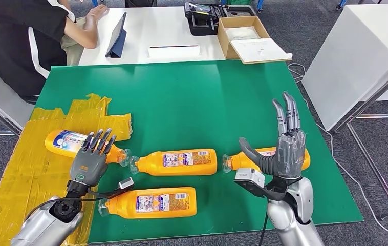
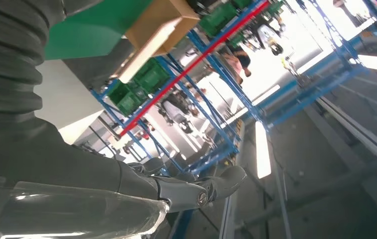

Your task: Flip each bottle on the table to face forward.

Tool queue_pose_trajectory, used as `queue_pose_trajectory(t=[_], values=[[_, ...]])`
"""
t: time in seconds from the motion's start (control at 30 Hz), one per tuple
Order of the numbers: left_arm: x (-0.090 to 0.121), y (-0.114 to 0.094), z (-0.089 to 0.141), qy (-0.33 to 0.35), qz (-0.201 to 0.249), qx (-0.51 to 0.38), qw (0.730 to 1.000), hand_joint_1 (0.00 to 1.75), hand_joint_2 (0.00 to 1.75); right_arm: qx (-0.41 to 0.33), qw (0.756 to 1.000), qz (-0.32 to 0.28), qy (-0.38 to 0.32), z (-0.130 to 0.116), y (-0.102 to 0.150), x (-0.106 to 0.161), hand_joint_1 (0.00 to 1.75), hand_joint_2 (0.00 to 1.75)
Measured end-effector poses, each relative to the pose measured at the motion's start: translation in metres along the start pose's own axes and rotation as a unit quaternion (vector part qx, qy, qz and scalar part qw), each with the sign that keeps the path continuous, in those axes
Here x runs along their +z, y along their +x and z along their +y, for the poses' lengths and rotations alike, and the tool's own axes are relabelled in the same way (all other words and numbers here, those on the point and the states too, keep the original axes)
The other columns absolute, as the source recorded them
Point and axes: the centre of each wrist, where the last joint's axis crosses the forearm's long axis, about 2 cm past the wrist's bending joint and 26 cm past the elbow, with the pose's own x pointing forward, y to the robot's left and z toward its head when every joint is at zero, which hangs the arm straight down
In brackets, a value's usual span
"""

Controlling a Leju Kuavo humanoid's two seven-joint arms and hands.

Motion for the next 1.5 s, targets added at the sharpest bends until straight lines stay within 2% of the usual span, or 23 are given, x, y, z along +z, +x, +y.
queue_pose_trajectory(t=[0.1,0.23,0.37,0.47,0.63,0.9,1.03,1.13,1.23,1.5], values=[[0.002,0.001,0.0,0.0,-0.001,0.004,1.0,0.0,1.75,0.016,0.999,0.012,0.033,-0.001,-0.004,-0.004,0.0,1.75],[0.007,0.008,0.005,0.008,-0.006,0.022,1.0,0.0,1.75,0.046,0.99,0.045,0.123,-0.004,-0.017,-0.016,0.0,1.75],[-0.007,0.019,0.036,0.077,0.014,0.071,0.994,0.0,1.75,0.099,0.972,0.069,0.199,-0.022,-0.057,-0.039,0.0,1.75],[-0.009,0.019,0.05,0.105,0.053,0.087,0.989,0.0,1.75,0.14,0.966,0.066,0.206,-0.033,-0.076,-0.049,0.0,1.75],[-0.007,0.014,0.063,0.128,0.107,0.097,0.981,0.0,1.75,0.185,0.956,0.074,0.216,-0.041,-0.089,-0.049,0.0,1.75],[-0.004,0.018,0.073,0.144,0.12,0.12,0.975,0.0,1.75,0.208,0.944,0.087,0.239,-0.045,-0.099,-0.046,0.0,1.75],[-0.003,0.015,0.073,0.156,0.115,0.172,0.966,0.0,1.75,0.206,0.932,0.099,0.28,-0.047,-0.105,-0.043,0.0,1.75],[0.0,0.011,0.065,0.171,0.127,0.238,0.948,0.0,1.75,0.187,0.913,0.11,0.346,-0.052,-0.113,-0.04,0.0,1.75],[0.004,0.015,0.055,0.173,0.162,0.303,0.923,0.0,1.75,0.17,0.883,0.111,0.424,-0.068,-0.13,-0.035,0.0,1.75],[0.008,0.027,0.043,0.159,0.201,0.364,0.895,0.0,1.75,0.169,0.827,0.116,0.524,-0.106,-0.158,-0.029,0.0,1.75]])
